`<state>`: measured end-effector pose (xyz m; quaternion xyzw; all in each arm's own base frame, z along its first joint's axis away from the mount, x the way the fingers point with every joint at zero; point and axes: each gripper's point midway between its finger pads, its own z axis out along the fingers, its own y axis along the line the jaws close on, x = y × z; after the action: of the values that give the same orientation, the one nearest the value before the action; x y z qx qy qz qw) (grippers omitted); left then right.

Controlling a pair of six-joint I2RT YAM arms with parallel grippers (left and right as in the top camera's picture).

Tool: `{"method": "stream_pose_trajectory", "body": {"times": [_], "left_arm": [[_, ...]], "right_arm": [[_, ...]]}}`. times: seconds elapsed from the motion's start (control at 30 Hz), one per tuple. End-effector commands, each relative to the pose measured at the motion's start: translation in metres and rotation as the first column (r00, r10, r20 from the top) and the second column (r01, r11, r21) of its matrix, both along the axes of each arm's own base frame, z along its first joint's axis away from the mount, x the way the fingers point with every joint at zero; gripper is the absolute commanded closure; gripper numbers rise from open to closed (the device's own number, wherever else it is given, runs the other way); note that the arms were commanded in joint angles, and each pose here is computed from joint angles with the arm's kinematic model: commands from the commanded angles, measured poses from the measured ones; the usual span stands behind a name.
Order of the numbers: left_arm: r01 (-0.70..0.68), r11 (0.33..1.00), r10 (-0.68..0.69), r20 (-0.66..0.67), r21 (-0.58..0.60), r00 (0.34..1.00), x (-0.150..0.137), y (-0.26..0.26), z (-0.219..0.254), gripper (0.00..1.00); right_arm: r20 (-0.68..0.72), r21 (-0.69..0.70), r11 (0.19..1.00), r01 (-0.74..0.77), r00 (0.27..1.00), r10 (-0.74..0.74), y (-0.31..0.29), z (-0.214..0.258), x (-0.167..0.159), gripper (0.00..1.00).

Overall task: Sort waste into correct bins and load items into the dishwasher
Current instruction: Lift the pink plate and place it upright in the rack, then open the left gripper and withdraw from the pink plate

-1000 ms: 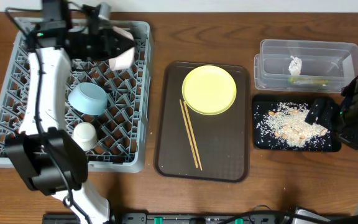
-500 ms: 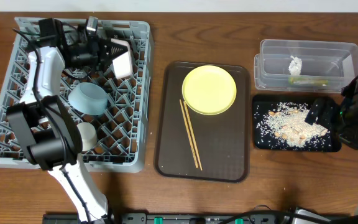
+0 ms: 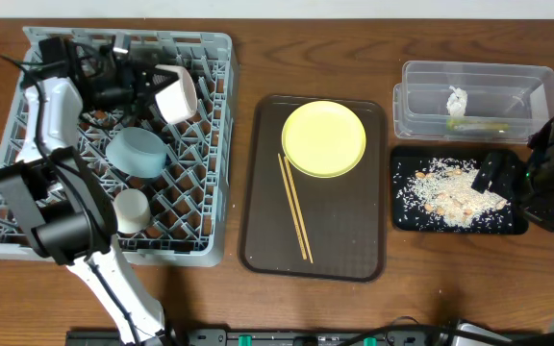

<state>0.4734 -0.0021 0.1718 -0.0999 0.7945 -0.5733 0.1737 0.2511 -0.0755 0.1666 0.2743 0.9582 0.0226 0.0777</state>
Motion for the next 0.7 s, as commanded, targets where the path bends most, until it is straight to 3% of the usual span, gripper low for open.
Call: {"method": "stream_pose_trajectory", "body": {"times": [0.0, 0.1, 0.2, 0.23, 0.3, 0.43, 0.67], "left_arm": [[-0.050, 0.983, 0.075, -0.138, 0.177, 0.988, -0.005, 0.024, -0.045, 0.79], [-0.059, 0.954, 0.128, -0.222, 0.295, 0.966, -0.016, 0.041, -0.067, 0.78], [-0.067, 0.948, 0.144, -0.231, 0.312, 0.962, -0.019, 0.050, -0.069, 0.73], [-0.072, 0.947, 0.149, -0.230, 0.312, 0.962, -0.019, 0.052, -0.069, 0.68], [-0.084, 0.946, 0.161, -0.230, 0.312, 0.960, -0.020, 0.058, -0.069, 0.48], [-0.109, 0.944, 0.186, -0.228, 0.313, 0.956, -0.021, 0.070, -0.068, 0.37], [-0.169, 0.931, 0.230, -0.160, 0.324, 0.960, -0.024, 0.088, -0.040, 0.28]], "right_arm": [[0.016, -0.006, 1.000, 0.017, 1.000, -0.017, -0.002, 0.005, 0.001, 0.01], [0.016, -0.006, 1.000, 0.017, 1.000, -0.017, -0.002, 0.005, 0.001, 0.01], [0.016, -0.006, 1.000, 0.017, 1.000, -0.017, -0.002, 0.005, 0.001, 0.01], [0.016, -0.006, 1.000, 0.017, 1.000, -0.017, -0.002, 0.005, 0.001, 0.01], [0.016, -0.006, 1.000, 0.017, 1.000, -0.017, -0.002, 0.005, 0.001, 0.01], [0.015, -0.006, 1.000, 0.016, 1.000, -0.016, -0.002, 0.005, 0.001, 0.01], [0.016, -0.007, 1.000, 0.016, 1.000, -0.016, -0.002, 0.005, 0.001, 0.01]]}}
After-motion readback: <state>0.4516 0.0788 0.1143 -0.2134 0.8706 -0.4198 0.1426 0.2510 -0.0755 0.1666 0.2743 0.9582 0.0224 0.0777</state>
